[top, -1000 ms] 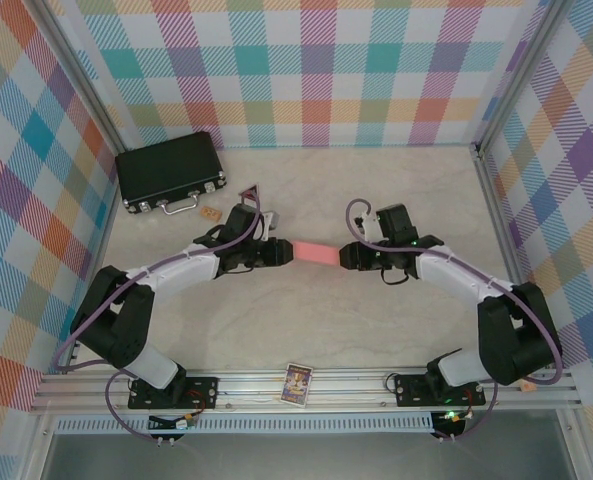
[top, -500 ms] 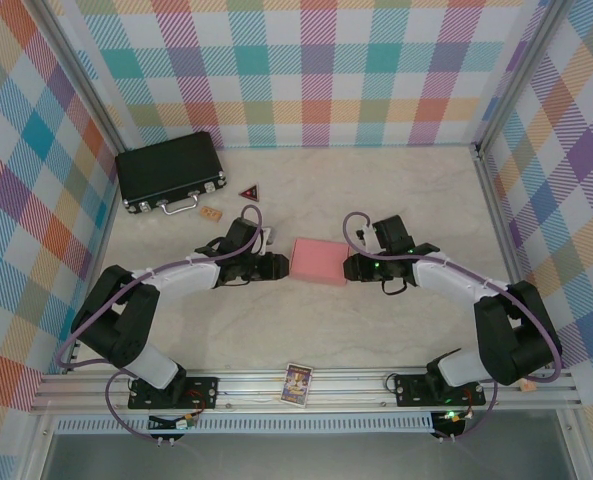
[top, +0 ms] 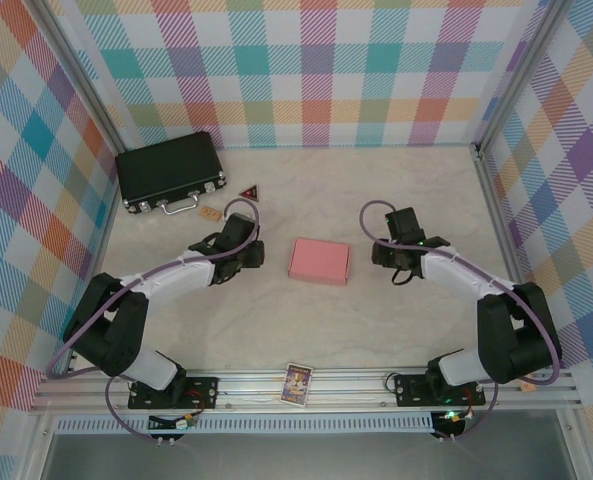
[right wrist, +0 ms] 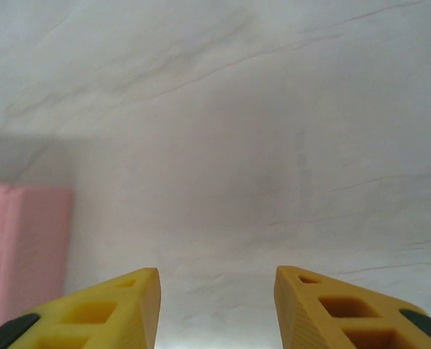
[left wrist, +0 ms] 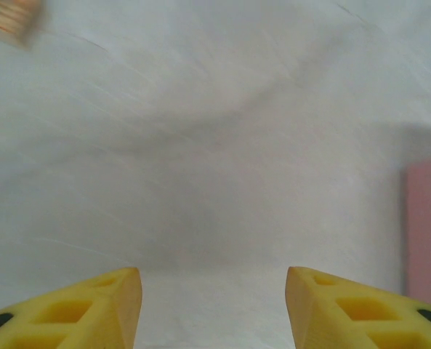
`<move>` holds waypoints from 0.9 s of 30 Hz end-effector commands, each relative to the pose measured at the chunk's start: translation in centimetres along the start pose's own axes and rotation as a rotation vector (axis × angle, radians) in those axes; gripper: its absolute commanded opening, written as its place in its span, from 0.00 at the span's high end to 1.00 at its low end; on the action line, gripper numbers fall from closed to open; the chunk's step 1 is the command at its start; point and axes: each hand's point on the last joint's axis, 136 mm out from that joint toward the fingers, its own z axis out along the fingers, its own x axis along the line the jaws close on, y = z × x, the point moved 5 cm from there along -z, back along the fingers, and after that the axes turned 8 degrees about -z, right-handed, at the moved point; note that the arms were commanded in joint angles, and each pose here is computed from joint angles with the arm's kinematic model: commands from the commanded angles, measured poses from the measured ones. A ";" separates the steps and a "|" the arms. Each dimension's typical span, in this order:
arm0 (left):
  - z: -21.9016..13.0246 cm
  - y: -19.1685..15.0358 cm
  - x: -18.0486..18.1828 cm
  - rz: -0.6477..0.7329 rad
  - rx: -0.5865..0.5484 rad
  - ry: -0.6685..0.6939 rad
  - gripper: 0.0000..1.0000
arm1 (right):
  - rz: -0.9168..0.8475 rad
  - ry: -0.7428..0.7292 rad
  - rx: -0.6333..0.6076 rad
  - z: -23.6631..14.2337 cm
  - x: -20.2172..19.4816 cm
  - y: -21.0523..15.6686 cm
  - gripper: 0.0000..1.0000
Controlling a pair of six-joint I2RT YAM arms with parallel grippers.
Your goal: Fold the paper box
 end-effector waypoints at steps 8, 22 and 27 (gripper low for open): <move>-1.3 5.1 8.1 0.035 -0.254 0.392 0.32 | 0.074 -0.229 -0.177 -1.1 -6.7 3.3 0.47; 0.5 4.9 12.8 0.016 -0.339 0.385 0.00 | 0.052 -0.156 -0.393 0.6 -10.0 4.2 0.33; 1.1 3.9 13.4 -0.003 -0.391 0.260 0.00 | 0.019 -0.138 -0.484 0.8 -10.1 4.4 0.31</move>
